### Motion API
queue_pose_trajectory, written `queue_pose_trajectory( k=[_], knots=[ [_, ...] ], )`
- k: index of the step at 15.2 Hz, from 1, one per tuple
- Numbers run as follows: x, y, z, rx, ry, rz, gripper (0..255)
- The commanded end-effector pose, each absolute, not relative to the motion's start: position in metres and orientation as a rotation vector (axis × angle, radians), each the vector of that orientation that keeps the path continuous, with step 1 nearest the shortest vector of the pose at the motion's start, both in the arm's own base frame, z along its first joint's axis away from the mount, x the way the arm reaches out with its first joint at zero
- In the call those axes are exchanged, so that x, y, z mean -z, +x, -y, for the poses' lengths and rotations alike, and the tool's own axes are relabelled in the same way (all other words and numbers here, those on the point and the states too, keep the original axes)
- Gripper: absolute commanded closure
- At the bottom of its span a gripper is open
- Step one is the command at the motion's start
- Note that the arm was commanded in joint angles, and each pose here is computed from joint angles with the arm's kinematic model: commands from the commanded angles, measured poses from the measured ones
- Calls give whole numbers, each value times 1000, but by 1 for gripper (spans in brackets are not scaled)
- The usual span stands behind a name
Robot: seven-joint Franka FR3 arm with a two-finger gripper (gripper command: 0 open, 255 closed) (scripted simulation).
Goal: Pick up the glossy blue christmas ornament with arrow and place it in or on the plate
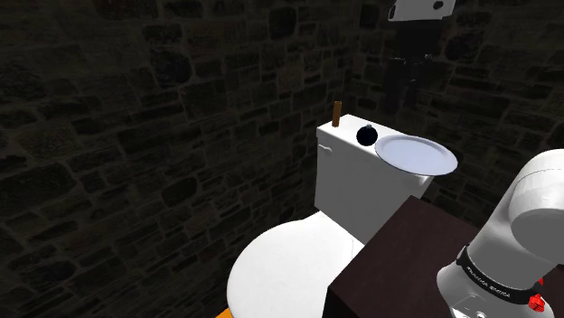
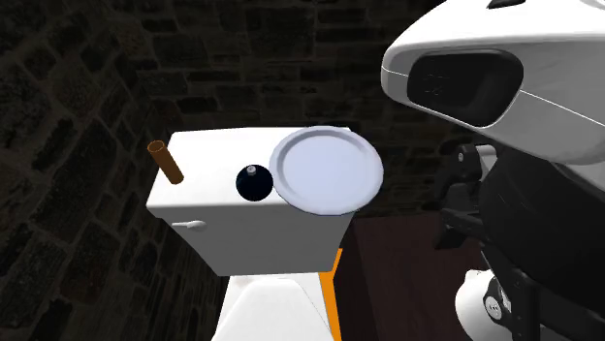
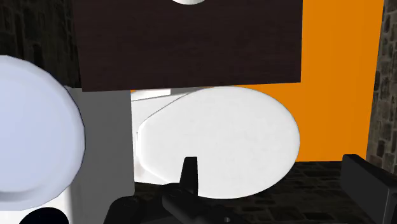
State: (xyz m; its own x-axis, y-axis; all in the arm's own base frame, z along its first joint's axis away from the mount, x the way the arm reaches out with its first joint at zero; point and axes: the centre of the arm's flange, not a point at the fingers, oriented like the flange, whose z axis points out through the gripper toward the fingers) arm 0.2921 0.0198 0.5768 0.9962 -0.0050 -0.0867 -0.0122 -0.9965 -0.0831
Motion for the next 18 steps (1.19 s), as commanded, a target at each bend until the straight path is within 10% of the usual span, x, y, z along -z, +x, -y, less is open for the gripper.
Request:
queue_pose_trajectory(
  k=[1,18],
  knots=[
    [-577,292,-20,-132,-3055,-13,0],
    [-469,465,119,-548,-3094,-151,0]
  ],
)
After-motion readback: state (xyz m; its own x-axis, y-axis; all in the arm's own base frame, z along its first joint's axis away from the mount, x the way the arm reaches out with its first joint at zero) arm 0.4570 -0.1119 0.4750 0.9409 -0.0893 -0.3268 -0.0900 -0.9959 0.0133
